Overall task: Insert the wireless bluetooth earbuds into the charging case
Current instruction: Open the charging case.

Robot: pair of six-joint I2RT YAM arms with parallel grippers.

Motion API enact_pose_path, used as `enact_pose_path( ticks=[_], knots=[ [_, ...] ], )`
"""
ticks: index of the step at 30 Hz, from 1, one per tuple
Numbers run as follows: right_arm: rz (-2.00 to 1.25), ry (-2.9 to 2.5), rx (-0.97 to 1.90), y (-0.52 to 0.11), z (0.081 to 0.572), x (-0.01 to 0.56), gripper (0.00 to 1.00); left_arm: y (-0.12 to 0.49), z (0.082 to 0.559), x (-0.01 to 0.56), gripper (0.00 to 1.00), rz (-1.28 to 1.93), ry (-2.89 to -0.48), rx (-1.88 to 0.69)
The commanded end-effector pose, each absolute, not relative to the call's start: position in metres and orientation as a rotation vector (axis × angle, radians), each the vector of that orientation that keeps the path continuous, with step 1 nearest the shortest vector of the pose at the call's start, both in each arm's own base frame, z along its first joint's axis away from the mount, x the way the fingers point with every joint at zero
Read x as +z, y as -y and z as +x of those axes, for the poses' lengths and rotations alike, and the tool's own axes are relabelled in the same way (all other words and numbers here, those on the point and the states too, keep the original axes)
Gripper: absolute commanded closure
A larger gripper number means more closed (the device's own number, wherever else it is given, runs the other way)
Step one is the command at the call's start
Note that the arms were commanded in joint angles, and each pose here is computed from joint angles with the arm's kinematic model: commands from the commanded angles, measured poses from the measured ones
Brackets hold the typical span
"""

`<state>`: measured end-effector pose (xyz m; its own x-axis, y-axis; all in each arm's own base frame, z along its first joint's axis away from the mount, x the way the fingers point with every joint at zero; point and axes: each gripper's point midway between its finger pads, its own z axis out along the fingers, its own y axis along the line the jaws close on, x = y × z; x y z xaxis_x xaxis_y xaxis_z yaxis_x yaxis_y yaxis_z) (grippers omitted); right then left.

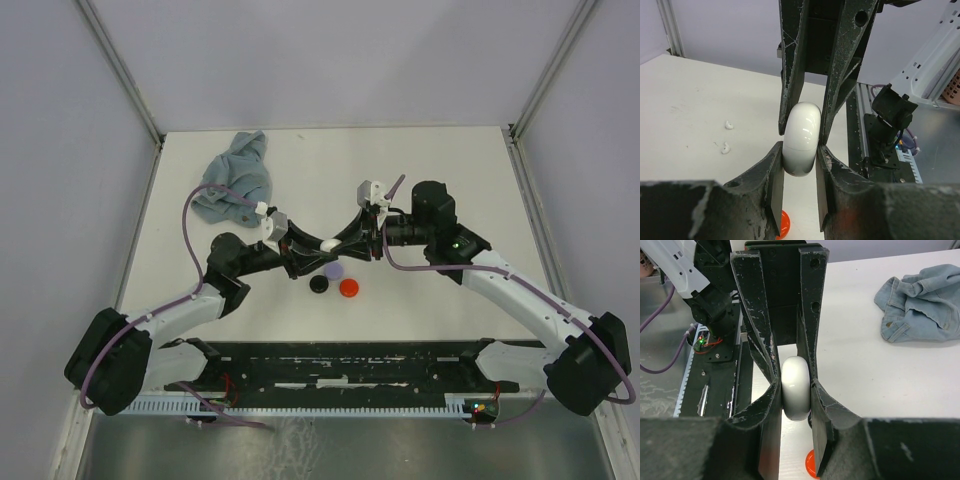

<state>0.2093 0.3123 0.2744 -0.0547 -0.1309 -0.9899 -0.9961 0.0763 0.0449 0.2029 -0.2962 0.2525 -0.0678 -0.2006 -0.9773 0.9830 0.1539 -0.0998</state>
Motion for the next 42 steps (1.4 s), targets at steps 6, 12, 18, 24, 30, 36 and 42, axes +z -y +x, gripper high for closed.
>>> enact_pose_path(
  ticks=[6, 12, 18, 24, 30, 36, 42],
  knots=[
    [-1.168, -1.313, 1.013, -0.310, 0.224, 0.303, 0.55, 0.296, 0.201, 0.266, 0.95, 0.936, -1.086, -1.172],
    [-1.134, -1.332, 0.947, -0.304, 0.232, 0.305, 0.47, 0.294, 0.197, 0.262, 0.97, 0.955, -1.069, -1.147],
    [-1.101, -1.357, 0.899, -0.300, 0.240, 0.307, 0.45, 0.293, 0.193, 0.259, 0.97, 0.974, -1.059, -1.137],
    [-1.028, -1.439, 0.831, -0.293, 0.256, 0.305, 0.42, 0.293, 0.194, 0.255, 0.97, 0.980, -1.066, -1.127],
    [-0.955, -1.523, 0.779, -0.286, 0.269, 0.299, 0.39, 0.292, 0.197, 0.251, 0.97, 0.963, -1.084, -1.115],
    [-0.783, -1.704, 0.650, -0.263, 0.294, 0.278, 0.32, 0.287, 0.214, 0.236, 0.97, 0.879, -1.166, -1.055],
    [-0.594, -2.040, 0.401, -0.224, 0.321, 0.227, 0.29, 0.275, 0.237, 0.216, 0.97, 0.772, -1.254, -0.953]
  ],
)
